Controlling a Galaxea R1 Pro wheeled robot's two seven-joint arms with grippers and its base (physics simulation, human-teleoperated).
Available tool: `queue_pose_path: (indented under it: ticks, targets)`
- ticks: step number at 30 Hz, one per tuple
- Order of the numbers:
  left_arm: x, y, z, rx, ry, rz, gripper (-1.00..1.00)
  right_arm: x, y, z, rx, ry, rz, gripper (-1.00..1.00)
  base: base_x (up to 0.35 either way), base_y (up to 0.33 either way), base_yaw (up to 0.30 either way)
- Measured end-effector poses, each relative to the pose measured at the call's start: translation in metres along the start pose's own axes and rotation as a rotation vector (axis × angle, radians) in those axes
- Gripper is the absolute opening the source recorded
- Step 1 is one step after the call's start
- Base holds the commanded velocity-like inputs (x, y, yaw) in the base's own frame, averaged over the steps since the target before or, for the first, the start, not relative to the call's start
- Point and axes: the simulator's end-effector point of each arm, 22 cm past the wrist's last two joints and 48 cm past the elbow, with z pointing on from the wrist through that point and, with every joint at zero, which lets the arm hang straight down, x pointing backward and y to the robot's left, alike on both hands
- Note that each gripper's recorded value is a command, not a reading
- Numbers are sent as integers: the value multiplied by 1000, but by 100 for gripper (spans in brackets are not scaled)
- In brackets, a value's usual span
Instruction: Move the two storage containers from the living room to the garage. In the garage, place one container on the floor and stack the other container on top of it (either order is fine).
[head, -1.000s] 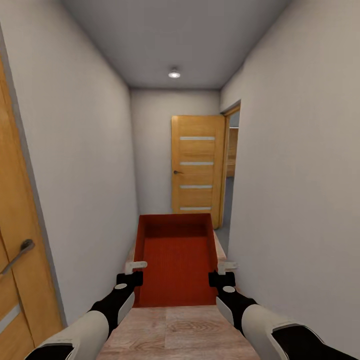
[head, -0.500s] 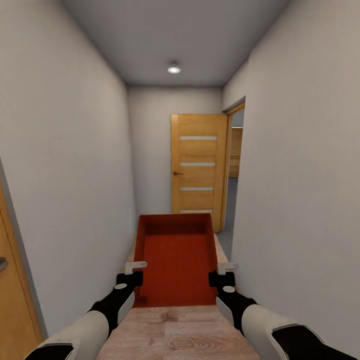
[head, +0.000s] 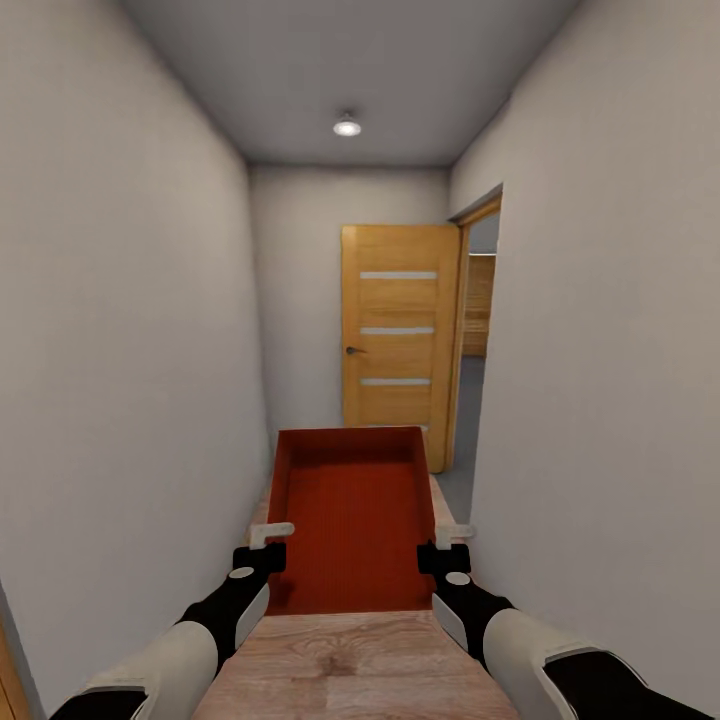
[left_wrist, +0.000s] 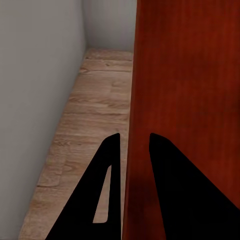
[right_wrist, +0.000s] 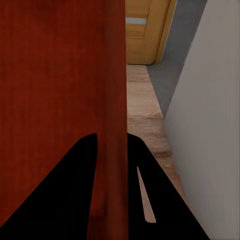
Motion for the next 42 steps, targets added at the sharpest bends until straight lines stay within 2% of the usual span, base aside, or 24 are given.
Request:
queue_pose_path:
  ticks: [42]
  targets:
    - [0,0,0,0,0,0,-100,0,0,0,0,0,0,-100,329,0,0]
